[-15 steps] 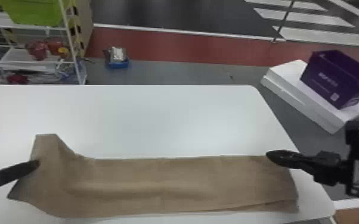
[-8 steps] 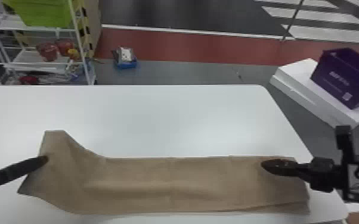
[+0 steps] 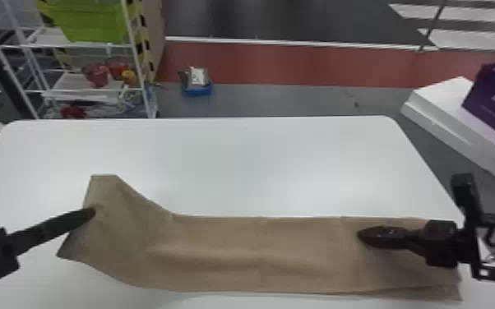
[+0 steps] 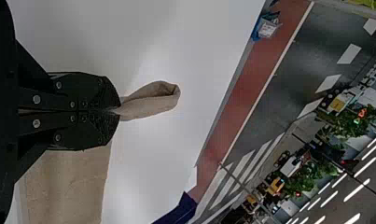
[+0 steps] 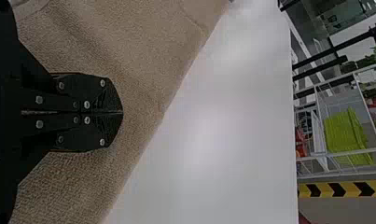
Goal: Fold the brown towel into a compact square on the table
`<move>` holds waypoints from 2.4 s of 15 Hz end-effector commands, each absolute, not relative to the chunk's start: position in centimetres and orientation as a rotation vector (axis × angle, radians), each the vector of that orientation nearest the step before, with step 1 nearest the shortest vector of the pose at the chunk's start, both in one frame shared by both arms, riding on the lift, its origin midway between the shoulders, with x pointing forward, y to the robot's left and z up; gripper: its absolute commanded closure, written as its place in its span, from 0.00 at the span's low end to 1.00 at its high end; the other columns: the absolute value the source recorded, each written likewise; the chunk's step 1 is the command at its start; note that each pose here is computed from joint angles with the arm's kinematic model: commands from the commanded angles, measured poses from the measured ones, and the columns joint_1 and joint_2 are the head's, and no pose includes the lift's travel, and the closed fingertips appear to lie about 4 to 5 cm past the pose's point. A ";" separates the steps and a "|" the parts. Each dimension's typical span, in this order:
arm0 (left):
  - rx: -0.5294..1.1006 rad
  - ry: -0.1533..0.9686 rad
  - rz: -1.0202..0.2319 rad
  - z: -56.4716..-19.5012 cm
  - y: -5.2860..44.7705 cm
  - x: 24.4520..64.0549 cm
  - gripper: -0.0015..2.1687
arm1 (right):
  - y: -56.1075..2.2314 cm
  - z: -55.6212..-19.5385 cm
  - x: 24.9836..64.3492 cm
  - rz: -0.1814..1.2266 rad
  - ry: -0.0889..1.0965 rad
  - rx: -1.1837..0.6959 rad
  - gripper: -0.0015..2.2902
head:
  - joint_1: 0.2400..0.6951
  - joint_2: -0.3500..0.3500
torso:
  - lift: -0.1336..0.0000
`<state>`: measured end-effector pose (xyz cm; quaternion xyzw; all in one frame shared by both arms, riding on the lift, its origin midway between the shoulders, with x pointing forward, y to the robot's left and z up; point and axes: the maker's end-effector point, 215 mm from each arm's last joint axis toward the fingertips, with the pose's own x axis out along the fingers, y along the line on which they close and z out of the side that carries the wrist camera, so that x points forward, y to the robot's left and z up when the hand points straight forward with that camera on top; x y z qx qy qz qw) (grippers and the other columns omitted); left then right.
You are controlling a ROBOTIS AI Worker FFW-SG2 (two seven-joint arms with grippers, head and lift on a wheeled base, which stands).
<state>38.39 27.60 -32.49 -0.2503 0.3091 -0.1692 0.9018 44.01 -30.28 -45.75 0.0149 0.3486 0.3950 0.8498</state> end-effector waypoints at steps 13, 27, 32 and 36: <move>-0.557 0.542 -0.416 -28.6 27.5 38.3 0.80 | -16.8 -46.7 45.3 1.004 0.744 0.087 0.97 | 1.00 0.68 | 0.08; -0.538 0.627 -0.527 -30.5 21.0 38.2 0.80 | -21.4 -40.4 46.1 0.960 0.554 0.246 0.03 | 1.00 0.55 | 0.08; -0.512 0.780 -0.590 -35.3 14.5 37.4 0.80 | -23.5 -39.3 46.2 0.944 0.479 0.266 0.04 | 1.00 0.42 | 0.08; -0.469 0.771 -0.598 -36.5 11.9 38.9 0.80 | -26.3 -39.1 46.2 0.924 0.441 0.254 0.04 | 1.00 0.30 | 0.08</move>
